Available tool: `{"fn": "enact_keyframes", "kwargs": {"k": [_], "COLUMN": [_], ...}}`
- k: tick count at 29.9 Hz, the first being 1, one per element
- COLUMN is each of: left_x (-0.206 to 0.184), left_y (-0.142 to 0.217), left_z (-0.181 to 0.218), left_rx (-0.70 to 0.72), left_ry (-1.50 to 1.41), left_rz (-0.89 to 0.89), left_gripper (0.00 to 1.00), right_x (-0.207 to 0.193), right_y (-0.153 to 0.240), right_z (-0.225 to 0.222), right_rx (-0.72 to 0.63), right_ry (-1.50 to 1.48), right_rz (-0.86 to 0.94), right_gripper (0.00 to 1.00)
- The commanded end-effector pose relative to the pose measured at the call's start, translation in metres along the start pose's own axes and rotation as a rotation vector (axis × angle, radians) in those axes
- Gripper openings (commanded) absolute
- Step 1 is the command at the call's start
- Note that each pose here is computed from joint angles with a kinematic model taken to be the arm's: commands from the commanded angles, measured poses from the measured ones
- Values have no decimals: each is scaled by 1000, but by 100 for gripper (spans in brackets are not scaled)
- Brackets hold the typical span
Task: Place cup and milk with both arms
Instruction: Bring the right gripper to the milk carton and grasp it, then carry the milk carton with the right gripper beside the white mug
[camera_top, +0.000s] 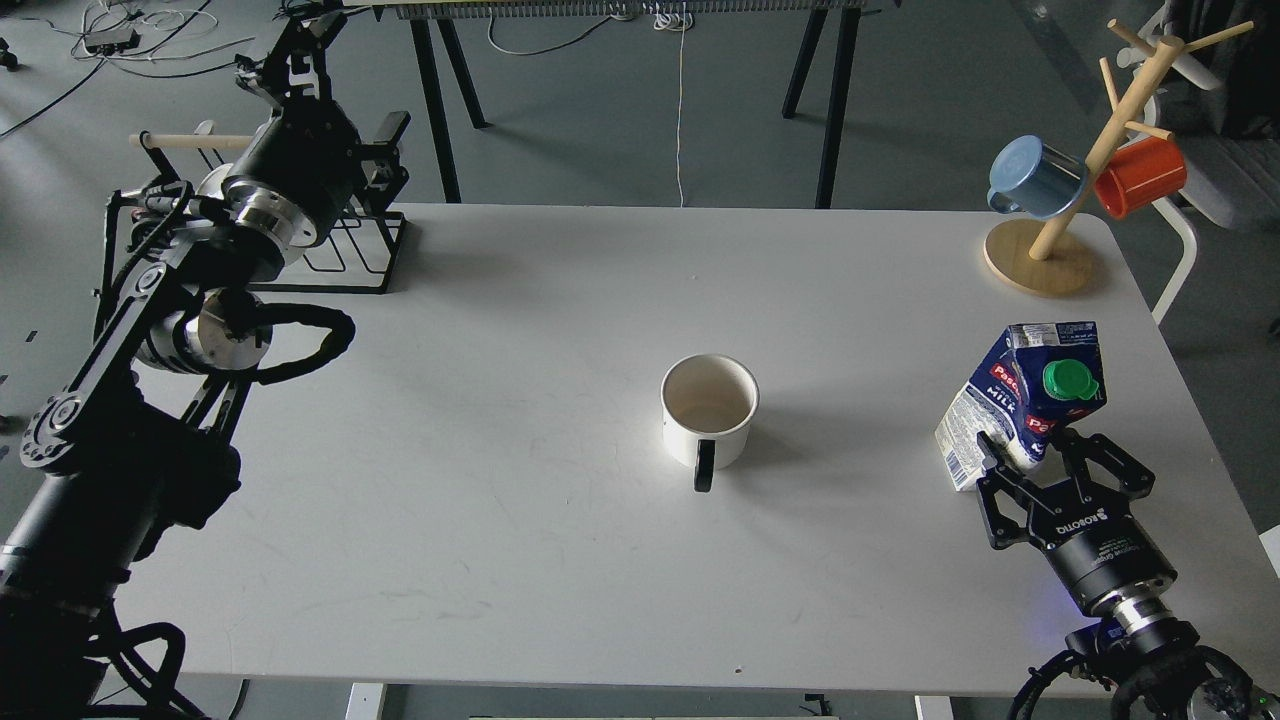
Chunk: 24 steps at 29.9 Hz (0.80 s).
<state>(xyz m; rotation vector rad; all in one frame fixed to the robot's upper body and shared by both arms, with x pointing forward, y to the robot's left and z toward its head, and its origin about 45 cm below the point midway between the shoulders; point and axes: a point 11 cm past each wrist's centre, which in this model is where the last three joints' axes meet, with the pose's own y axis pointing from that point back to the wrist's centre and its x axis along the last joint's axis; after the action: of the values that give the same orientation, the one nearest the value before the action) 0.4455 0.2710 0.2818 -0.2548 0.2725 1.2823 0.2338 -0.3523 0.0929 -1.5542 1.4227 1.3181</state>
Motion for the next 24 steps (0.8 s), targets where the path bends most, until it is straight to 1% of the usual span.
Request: {"fn": "enact_keyframes", "kwargs": {"k": [1,5,8,14,17,24], "left_x": [0,1,1,1,1,1], "left_y": [0,1,1,1,1,1], "left_z": [0,-1,-1,-2,-2,-3], "left_rx": [0,2,2,5,5,7], "left_ry": [-1,-1,-1,-1,-1,-2], "left_rz": [1,2,2,3,3,4], "left_gripper": [99,99,99,99,99,99], "right_x": [1,-1,-4,-34,-50,-63], "right_y": [-1,-2,-4,-13,-18,-34], "right_z": [5,6,10,20,34,84], "right_rx": [-4,-5,-4,-27,-42,-119], "right_ry": [0,-3,-15,-31,-62,-125], "right_rz": [-2,-8,-20,-113,-164,-212], "right_gripper": [36,33,33,34,35,36]}}
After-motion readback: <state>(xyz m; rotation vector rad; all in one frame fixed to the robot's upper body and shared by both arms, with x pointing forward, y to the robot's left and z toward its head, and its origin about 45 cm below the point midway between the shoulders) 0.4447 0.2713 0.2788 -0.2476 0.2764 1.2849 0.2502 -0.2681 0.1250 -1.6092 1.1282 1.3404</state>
